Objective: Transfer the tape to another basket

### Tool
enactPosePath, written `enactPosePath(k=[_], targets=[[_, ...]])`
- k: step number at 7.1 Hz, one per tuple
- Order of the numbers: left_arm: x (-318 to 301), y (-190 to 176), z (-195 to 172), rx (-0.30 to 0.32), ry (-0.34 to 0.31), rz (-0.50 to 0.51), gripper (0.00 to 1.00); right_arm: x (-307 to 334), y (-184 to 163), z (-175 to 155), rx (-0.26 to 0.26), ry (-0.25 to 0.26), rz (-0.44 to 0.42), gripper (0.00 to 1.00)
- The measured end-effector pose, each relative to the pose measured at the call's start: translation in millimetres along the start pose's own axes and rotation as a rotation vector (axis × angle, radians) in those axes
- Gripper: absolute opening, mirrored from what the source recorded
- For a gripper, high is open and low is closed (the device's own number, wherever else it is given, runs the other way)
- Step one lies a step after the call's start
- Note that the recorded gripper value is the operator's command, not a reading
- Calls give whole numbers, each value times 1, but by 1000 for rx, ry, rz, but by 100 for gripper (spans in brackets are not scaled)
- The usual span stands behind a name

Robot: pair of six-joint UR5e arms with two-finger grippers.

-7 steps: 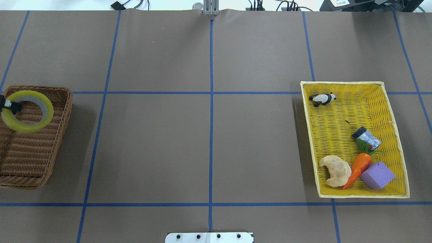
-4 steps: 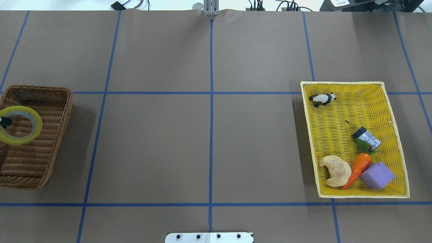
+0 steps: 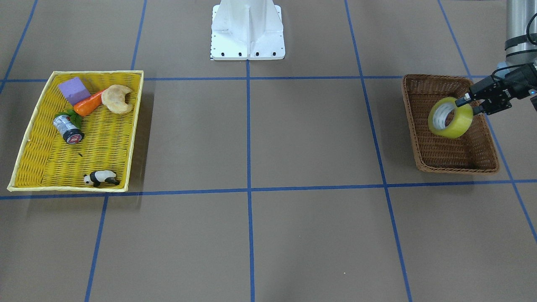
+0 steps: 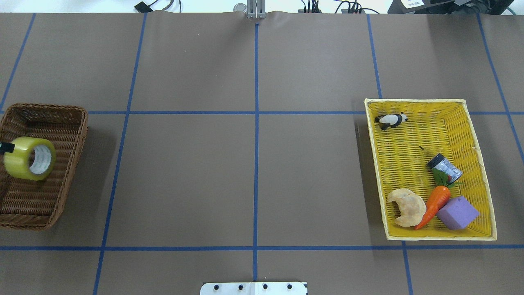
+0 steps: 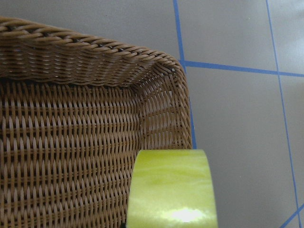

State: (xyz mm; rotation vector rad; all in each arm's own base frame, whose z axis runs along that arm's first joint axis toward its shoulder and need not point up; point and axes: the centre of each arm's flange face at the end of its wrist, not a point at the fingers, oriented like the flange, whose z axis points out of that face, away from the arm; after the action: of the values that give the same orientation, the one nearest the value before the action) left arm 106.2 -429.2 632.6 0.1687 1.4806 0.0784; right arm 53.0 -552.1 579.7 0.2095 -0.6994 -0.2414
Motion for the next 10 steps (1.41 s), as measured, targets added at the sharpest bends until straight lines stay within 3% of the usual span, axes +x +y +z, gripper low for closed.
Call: enactPosePath(k=[3, 4, 6, 8, 10], targets=[[3, -10, -7, 27, 0, 13, 99, 0, 0, 0, 0, 0, 0, 100], [8, -25, -20, 69, -2, 25, 99, 1, 0, 1, -1, 0, 2, 100], [23, -64, -67, 228, -21, 71, 99, 1, 1, 1, -2, 0, 3, 100], [24, -85, -94, 374, -108, 244, 99, 1, 1, 1, -3, 0, 5, 100], [10, -104, -117, 431, -268, 398, 99, 3, 3, 2, -5, 1, 12, 100]])
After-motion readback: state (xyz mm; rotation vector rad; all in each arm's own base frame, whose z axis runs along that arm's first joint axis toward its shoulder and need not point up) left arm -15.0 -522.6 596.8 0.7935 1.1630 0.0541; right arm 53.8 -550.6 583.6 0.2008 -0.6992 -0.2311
